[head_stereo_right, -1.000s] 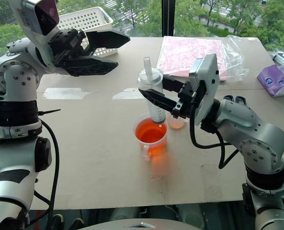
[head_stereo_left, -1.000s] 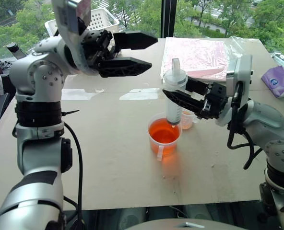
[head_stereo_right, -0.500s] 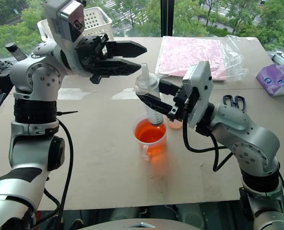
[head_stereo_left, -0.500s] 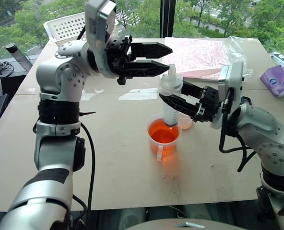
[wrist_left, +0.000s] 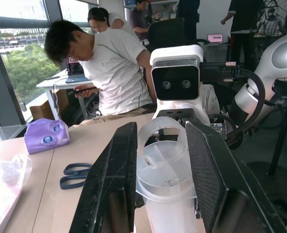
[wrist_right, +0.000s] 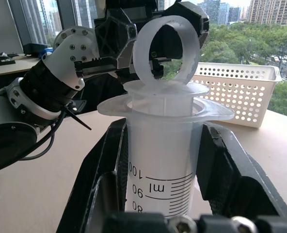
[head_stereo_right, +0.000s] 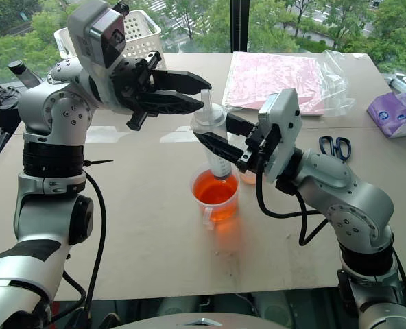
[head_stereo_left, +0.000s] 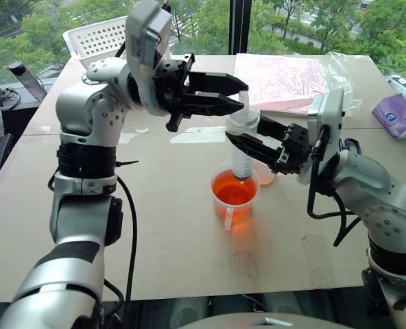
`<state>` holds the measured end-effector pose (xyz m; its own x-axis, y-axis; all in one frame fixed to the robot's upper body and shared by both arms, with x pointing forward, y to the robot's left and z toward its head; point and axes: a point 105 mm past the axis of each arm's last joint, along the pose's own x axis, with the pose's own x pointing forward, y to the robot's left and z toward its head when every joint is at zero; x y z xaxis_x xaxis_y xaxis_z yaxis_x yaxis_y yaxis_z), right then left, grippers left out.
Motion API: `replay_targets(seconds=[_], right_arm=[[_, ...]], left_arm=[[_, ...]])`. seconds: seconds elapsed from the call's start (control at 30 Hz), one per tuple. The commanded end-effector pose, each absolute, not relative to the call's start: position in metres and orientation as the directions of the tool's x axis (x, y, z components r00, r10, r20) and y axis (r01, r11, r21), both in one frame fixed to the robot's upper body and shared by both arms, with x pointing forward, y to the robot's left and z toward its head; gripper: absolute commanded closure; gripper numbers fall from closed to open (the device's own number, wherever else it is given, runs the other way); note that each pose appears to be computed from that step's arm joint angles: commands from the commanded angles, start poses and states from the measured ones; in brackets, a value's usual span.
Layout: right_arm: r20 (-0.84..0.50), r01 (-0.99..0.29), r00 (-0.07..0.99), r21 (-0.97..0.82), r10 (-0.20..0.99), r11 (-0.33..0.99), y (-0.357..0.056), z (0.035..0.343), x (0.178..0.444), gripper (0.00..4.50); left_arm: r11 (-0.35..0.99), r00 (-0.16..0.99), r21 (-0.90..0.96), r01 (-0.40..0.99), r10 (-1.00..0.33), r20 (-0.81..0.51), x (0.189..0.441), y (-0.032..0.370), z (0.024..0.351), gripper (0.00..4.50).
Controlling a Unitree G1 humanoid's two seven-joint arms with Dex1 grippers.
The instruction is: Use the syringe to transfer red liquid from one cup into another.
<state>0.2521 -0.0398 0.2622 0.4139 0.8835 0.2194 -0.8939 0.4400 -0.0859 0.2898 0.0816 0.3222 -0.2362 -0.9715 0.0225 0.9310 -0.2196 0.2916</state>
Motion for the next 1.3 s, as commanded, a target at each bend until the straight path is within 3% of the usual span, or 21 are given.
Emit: replay_targets(seconds=[0.03, 0.43, 0.8, 0.83, 0.93, 1.3], right_arm=[[0.277, -0.895, 0.381, -0.129, 0.882, 0.428, -0.043, 0.275, 0.242, 3.01], [0.263, -0.899, 0.372, -0.134, 0.890, 0.416, -0.044, 0.273, 0.240, 3.01], [0.231, -0.904, 0.370, -0.136, 0.900, 0.406, -0.038, 0.263, 0.238, 3.01], [0.233, -0.904, 0.370, -0.135, 0.899, 0.407, -0.038, 0.263, 0.238, 3.01], [0.241, -0.900, 0.377, -0.135, 0.894, 0.415, -0.037, 0.263, 0.239, 3.01], [0.258, -0.894, 0.402, -0.100, 0.879, 0.438, -0.035, 0.254, 0.245, 3.01]], left_arm=[[-0.190, -0.204, 0.315, 0.930, -0.979, 0.010, 0.293, 0.088, 0.324, 2.98], [-0.159, -0.174, 0.312, 0.937, -0.985, 0.020, 0.301, 0.086, 0.322, 2.98], [-0.223, -0.238, 0.304, 0.926, -0.971, 0.011, 0.292, 0.074, 0.321, 2.98], [-0.224, -0.239, 0.301, 0.927, -0.971, 0.011, 0.292, 0.074, 0.321, 3.48], [-0.229, -0.242, 0.295, 0.928, -0.970, 0.008, 0.291, 0.074, 0.320, 4.41], [-0.176, -0.198, 0.323, 0.930, -0.980, 0.036, 0.297, 0.070, 0.326, 4.41]])
